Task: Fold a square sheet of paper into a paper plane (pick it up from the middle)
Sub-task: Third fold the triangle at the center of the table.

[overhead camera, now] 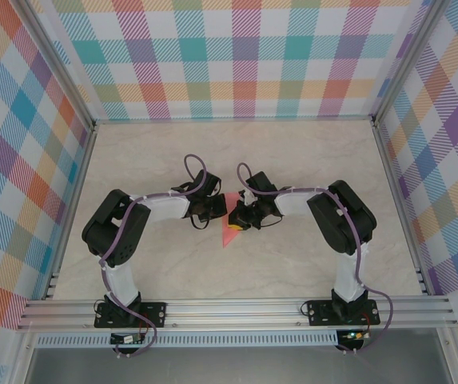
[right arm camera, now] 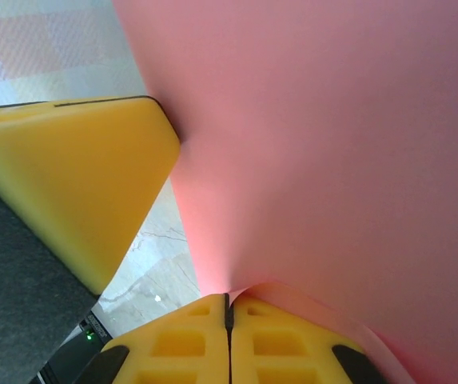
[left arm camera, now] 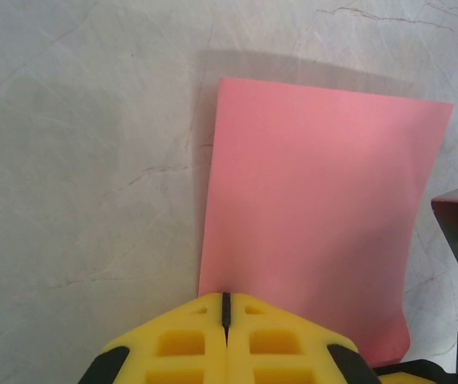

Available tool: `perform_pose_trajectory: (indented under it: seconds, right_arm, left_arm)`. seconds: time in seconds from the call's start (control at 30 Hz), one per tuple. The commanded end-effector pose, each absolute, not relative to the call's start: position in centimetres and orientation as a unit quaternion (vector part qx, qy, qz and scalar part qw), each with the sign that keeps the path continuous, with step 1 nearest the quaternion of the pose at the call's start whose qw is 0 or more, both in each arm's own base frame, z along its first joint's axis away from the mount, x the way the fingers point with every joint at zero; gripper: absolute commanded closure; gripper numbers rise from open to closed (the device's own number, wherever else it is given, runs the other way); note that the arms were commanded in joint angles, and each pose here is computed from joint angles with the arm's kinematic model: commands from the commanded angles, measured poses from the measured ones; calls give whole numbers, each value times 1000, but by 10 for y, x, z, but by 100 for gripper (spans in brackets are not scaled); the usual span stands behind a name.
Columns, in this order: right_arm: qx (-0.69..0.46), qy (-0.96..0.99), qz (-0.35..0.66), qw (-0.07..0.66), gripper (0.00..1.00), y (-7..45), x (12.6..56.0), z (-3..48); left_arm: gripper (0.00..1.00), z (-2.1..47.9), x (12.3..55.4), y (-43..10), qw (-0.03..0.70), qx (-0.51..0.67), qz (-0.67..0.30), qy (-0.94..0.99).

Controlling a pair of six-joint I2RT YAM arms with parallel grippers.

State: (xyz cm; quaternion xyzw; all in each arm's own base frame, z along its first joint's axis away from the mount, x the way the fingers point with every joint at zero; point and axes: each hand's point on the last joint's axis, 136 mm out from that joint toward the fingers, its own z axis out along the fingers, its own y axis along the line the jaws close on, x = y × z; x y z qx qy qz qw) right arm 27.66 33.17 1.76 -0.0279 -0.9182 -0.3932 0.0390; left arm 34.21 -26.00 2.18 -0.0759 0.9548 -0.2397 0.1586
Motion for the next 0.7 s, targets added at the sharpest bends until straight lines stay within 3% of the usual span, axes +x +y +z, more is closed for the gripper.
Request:
perform_pose_trajectory:
  seconds: [0.0,0.17,0.43,0.67]
  right_arm:
    - [-29,-921,-386,47,94,334,276,10]
    - [-34,-925,-374,51,94,329,274,3]
    - [-39,-929,-363,59,71,327,272,-4]
    - [-40,-930,-360,59,65,326,272,-5]
  left_arm:
    - [100,0,329,-250,126,-82,-221,964]
    - [100,1,330,-250,127,-83,-222,963]
    - [100,28,339,-236,154,-113,-224,956]
    - [100,45,339,-220,166,-131,-230,950]
